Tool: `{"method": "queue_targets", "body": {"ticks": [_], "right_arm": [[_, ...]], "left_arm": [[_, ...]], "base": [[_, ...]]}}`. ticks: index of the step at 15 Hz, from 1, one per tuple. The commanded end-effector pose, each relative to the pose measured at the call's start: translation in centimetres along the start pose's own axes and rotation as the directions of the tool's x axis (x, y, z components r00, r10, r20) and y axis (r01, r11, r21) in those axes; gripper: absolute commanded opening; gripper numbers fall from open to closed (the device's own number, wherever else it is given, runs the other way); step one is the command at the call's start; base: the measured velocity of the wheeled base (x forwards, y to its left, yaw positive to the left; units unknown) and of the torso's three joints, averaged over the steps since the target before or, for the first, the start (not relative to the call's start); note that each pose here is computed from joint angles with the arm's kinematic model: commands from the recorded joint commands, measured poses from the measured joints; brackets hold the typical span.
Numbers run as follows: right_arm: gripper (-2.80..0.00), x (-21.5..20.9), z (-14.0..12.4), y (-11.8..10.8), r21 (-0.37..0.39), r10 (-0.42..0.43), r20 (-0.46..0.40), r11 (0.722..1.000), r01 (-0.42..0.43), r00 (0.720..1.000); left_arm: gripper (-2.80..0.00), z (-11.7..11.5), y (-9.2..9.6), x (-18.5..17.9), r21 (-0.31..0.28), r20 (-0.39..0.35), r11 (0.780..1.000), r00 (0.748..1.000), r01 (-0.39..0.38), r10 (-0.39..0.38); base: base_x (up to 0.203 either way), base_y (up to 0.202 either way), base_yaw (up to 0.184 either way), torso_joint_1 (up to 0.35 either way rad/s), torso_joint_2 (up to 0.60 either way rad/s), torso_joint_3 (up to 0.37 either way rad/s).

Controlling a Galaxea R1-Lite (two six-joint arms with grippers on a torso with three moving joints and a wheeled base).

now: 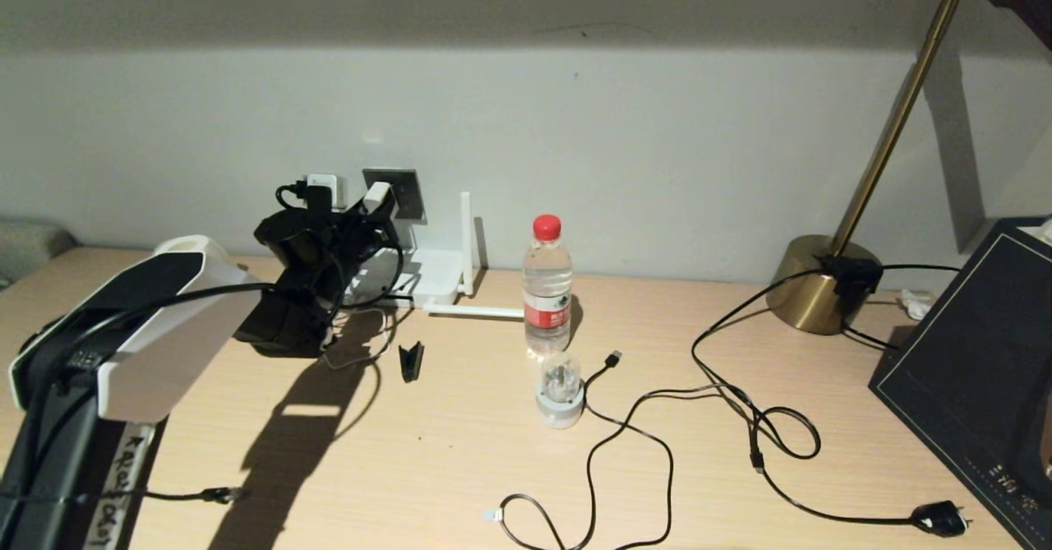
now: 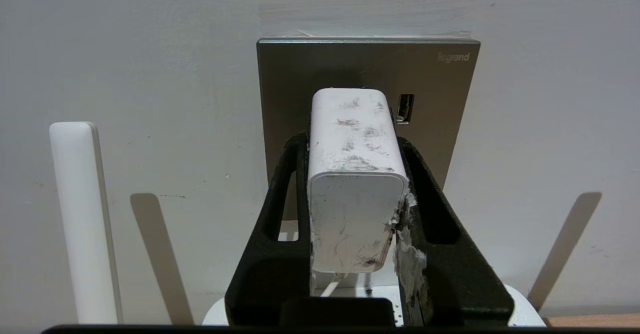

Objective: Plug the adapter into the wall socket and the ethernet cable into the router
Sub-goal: Pick up plug

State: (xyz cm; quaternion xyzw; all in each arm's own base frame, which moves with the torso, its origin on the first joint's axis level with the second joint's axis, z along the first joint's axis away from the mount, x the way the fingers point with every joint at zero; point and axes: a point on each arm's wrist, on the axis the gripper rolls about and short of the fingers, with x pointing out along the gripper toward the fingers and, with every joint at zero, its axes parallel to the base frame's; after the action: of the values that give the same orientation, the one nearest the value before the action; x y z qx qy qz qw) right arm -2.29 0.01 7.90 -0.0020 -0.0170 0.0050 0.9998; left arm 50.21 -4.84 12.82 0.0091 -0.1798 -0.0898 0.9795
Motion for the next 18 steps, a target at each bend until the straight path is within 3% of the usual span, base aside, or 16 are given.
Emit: {"method": "queue_targets", "body": {"ticks": [1,18], "right_arm": [[-2.8,0.1,-0.3,0.0,-0.001,0.001,-0.009,1.0,-0.001,1.0],[-2.8,0.1,-0.3,0.0,-0.001,0.001,-0.009,1.0,-0.001,1.0]], "left_arm": [[-2.8,0.6,-0.4,0.1,0.0,0.022,1.0,1.0,0.006,-0.006],[-2.8,0.4,-1.5,0.2,-0.012,0.013,1.0,1.0,-0.015,0.015]], "base": [[0.0,0.0,0.0,0.0,0.0,0.0],[0.0,0.0,0.0,0.0,0.0,0.0]]}}
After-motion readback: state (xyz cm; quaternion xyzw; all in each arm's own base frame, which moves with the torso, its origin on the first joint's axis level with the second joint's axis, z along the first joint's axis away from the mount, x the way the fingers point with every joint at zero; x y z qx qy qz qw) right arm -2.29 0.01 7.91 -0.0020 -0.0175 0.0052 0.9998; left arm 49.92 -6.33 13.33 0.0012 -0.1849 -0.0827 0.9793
